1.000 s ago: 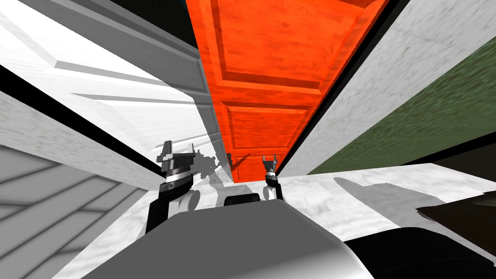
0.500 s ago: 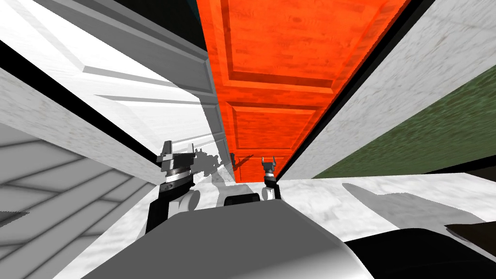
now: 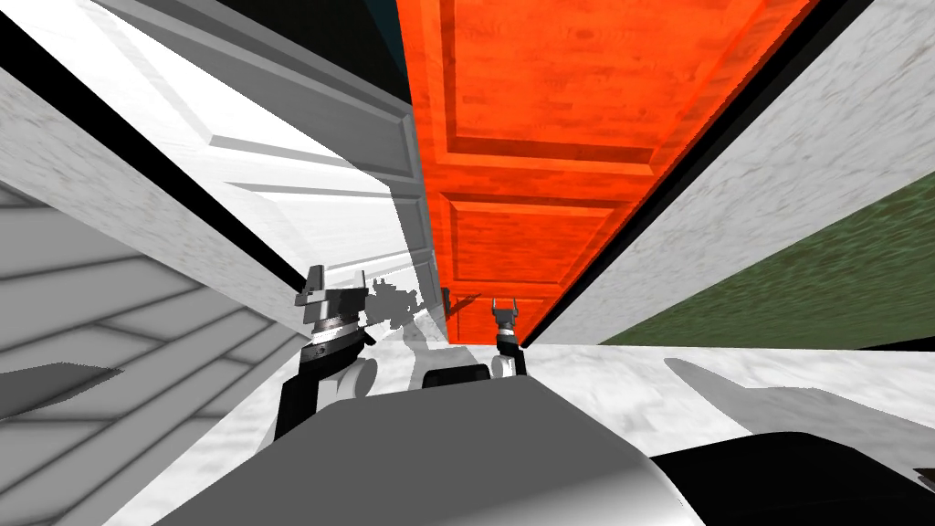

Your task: Push the door open

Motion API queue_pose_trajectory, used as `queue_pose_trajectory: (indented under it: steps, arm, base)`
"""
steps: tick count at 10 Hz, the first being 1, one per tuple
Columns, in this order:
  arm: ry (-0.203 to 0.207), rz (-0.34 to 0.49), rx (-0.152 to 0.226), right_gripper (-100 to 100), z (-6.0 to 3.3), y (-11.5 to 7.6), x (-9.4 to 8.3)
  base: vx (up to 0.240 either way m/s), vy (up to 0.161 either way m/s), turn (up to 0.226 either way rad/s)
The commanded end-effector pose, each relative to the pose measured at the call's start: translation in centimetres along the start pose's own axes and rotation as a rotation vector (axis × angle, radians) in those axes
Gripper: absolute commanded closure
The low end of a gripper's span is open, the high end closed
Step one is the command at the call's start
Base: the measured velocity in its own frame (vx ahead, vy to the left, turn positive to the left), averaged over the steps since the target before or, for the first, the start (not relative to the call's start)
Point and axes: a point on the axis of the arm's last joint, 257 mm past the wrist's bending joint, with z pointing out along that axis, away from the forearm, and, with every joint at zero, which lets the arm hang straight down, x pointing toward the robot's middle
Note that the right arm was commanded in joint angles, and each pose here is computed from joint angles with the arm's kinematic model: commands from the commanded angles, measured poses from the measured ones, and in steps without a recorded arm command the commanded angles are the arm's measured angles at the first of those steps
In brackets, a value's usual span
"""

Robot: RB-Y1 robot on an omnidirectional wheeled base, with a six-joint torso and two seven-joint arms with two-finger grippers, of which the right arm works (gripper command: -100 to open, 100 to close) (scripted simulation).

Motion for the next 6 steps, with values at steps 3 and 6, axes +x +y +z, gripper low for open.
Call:
queue_pose_trajectory:
  steps: [3,6]
  arm:
    - [-0.04,0.068,0.006,-100,-0.62,-1.0,-1.7]
    - [-0.086,0.14,0.009,-100,-1.41,-1.9,-3.4]
  base:
    - [-0.005,0.048,0.075]
    - [-0.008,0.074,0.124]
